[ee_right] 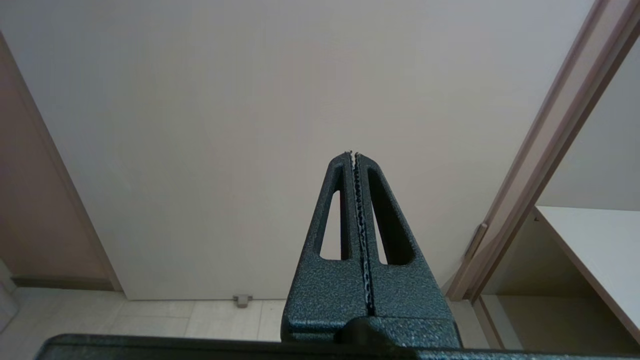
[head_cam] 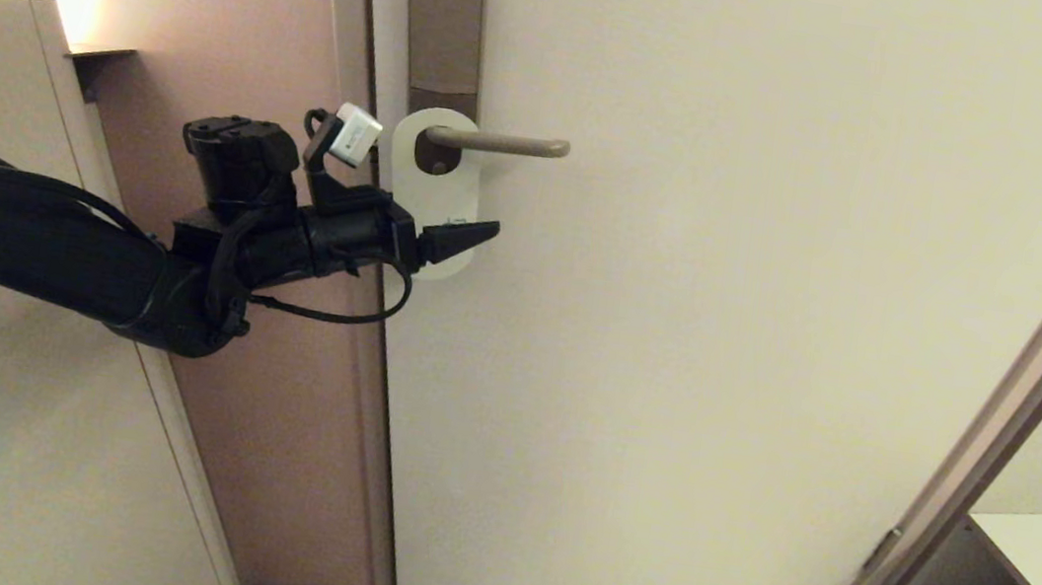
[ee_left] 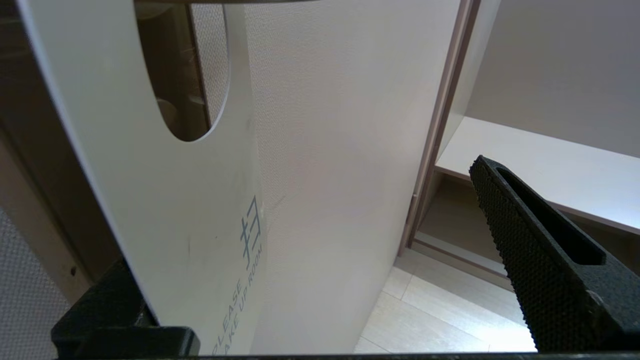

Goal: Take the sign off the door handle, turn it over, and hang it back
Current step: Take down the sign

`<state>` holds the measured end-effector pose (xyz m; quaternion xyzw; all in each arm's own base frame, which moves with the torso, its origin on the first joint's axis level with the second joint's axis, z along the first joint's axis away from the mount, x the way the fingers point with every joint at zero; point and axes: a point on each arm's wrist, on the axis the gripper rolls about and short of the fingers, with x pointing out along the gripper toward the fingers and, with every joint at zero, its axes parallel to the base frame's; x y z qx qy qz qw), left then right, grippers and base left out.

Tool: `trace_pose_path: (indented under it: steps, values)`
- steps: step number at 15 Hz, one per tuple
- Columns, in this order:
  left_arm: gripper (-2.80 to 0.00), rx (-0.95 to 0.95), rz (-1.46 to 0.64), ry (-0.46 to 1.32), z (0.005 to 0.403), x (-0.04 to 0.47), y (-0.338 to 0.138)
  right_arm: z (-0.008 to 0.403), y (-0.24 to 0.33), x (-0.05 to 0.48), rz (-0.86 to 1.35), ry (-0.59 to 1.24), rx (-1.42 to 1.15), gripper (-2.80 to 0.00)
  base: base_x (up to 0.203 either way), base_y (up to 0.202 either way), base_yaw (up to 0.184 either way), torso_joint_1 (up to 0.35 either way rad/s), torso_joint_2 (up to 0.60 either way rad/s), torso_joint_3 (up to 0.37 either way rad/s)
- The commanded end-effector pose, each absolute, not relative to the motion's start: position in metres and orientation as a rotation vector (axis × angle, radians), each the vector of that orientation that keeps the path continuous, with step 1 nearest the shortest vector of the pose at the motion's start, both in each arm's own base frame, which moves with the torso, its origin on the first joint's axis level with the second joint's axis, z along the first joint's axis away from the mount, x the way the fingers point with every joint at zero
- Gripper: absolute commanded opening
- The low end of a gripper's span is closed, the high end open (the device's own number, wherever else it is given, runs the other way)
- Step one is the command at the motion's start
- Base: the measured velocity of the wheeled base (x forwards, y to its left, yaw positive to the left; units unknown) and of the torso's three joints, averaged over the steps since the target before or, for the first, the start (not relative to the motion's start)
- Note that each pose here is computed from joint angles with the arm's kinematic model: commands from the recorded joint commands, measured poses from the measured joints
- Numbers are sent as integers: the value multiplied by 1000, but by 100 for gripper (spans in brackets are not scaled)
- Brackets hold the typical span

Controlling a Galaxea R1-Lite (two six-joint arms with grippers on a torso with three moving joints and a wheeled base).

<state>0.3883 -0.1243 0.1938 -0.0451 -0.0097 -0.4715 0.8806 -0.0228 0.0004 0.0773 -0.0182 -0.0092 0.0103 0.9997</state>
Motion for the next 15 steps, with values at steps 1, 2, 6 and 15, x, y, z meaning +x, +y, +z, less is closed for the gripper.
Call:
trace_pose_path:
  steps: [1,2,6,15]
  values:
    - [0,-94,-989,-24,194,388,-126,77,0,-23,21,-19,-37,-280,0,0,0,0,0,0]
    - [0,-94,-993,-24,194,388,-127,77,0,-23,21,-19,-37,-280,0,0,0,0,0,0]
    - [0,-95,-1009,-20,192,386,-134,77,0,-23,21,-19,-37,-280,0,0,0,0,0,0]
    - [0,-90,-1004,-20,188,389,-135,77,0,-23,21,-19,-37,-280,0,0,0,0,0,0]
